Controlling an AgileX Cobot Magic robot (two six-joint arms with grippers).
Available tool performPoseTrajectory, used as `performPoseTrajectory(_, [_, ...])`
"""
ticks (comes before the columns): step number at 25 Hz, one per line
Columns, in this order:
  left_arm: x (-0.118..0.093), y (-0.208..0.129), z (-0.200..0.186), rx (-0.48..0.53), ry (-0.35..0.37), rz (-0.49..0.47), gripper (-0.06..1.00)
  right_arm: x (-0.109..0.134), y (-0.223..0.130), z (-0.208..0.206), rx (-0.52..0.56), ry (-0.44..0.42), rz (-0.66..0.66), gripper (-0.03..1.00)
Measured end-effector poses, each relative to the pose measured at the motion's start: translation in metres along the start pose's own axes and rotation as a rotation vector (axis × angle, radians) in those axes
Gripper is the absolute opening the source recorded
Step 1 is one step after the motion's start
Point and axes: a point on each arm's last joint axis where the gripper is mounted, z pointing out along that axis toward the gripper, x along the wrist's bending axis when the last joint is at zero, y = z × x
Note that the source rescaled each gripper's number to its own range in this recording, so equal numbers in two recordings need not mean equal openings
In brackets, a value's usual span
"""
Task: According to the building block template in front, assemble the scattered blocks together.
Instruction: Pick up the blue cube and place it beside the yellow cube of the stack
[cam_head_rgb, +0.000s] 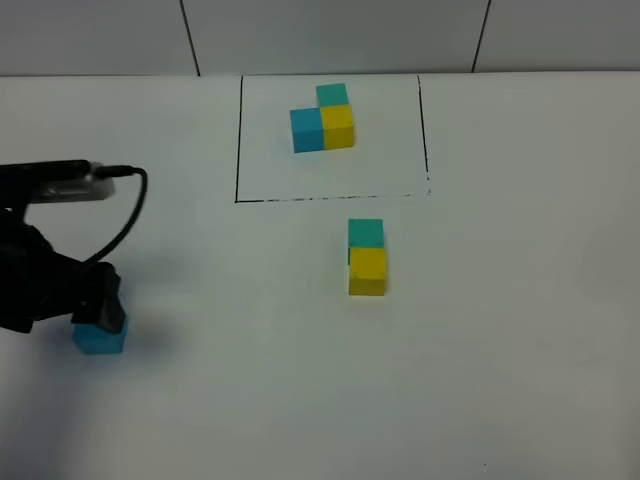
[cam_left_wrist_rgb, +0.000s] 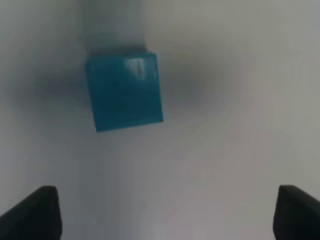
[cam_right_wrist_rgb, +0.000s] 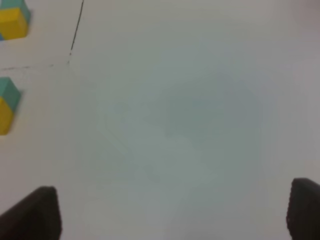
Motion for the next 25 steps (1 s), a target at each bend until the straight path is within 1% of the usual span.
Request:
performPoseTrajectory(3, [0.004, 0.009, 0.018, 0.049, 0.083, -0.019, 1.00, 0.000, 0.000, 0.000, 0.000, 0.000, 0.006, 0.82])
performPoseTrajectory(6, [0.011, 0.011, 0.022, 0.050, 0.161, -0.026, 1.00, 0.000, 0.000, 0.000, 0.000, 0.000, 0.006, 0.82])
performPoseTrajectory(7, [0.012, 0.012, 0.021, 0.041, 0.169, -0.032, 1.00, 0.000, 0.000, 0.000, 0.000, 0.000, 0.006, 0.82])
performPoseTrajectory(9, [0.012, 0.014, 0.021, 0.018, 0.172, -0.039, 1.00, 0.000, 0.000, 0.000, 0.000, 0.000, 0.006, 0.82])
performPoseTrajectory(13, [0.010, 0.020, 0.022, -0.043, 0.144, -0.056, 1.00, 0.000, 0.000, 0.000, 0.000, 0.000, 0.006, 0.82])
performPoseTrajectory(15, [0.009, 0.021, 0.022, -0.056, 0.137, -0.060, 1.00, 0.000, 0.000, 0.000, 0.000, 0.000, 0.006, 0.82])
performPoseTrajectory(18, [0.009, 0.022, 0.027, -0.051, 0.128, -0.070, 1.00, 0.000, 0.000, 0.000, 0.000, 0.000, 0.000, 0.82])
performPoseTrajectory(25, [0.014, 0.016, 0.063, 0.013, 0.125, -0.097, 1.00, 0.000, 0.000, 0.000, 0.000, 0.000, 0.006, 0.82])
